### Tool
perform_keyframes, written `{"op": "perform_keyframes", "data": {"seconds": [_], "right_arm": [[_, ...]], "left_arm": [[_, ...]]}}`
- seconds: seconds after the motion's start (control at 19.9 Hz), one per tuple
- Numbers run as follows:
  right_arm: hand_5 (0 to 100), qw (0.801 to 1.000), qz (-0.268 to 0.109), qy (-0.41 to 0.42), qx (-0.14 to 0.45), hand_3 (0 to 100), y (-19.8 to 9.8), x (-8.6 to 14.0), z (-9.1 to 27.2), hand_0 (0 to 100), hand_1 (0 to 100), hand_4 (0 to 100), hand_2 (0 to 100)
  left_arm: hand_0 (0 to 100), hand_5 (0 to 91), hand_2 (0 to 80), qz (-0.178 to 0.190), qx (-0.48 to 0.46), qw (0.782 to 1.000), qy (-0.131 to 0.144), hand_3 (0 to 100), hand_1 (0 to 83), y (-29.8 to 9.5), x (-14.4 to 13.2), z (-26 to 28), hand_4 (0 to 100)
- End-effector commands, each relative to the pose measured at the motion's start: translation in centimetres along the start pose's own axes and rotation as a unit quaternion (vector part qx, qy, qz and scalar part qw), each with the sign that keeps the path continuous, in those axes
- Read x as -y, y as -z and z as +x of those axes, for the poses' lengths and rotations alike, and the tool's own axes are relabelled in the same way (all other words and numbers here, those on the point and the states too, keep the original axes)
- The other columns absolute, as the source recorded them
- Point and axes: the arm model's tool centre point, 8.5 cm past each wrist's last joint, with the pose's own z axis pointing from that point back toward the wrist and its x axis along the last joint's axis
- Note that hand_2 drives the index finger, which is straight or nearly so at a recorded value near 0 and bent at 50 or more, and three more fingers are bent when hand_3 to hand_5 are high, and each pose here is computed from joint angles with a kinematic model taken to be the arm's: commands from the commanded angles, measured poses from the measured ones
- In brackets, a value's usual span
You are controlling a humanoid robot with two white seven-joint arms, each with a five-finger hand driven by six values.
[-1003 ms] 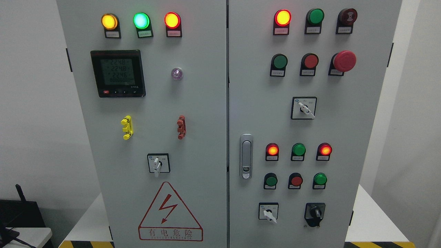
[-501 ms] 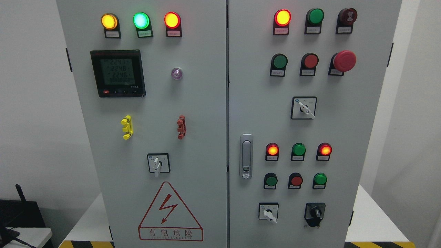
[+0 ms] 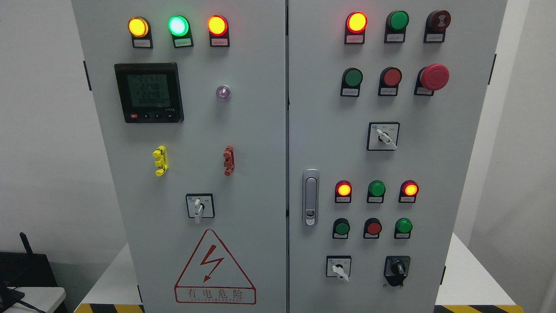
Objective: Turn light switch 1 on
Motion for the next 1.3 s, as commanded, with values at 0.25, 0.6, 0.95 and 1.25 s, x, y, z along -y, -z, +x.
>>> {"op": "perform_keyframes", "data": {"seconds": [0.25, 0.6, 0.95, 1.25], "right_arm": [[0, 1.0, 0.001, 0.004, -0.001, 0, 0.0, -0.1, -0.1, 12, 39, 0, 0], [0, 1.0, 0.001, 0.004, 0.0, 0, 0.0, -0.1, 0.0, 12, 39, 0, 0], [0, 1.0, 0.0, 0.004, 0.0, 0, 0.0, 0.0, 0.0, 12, 39, 0, 0], [0, 1.0, 0.001, 0.004, 0.0, 0, 0.0, -0.1, 0.0, 12, 39, 0, 0]], "left_arm": [[46, 8.0, 6.5, 0.174, 0.308, 0.934, -0.046, 35, 0.0, -6.1, -12.5, 14.9, 43], [48, 13.7, 19.3, 0.199, 0.49, 0.848, 0.031, 43, 0.0, -14.6, -14.4, 25.7, 51], [49, 24.3, 18.2, 0.19, 0.617, 0.759, 0.082, 47, 0.0, -21.9, -12.2, 34.8, 55], [48, 39.3, 23.7, 0.172, 0.682, 0.7, 0.124, 51, 0.0, -26.4, -9.1, 38.4, 62]]}}
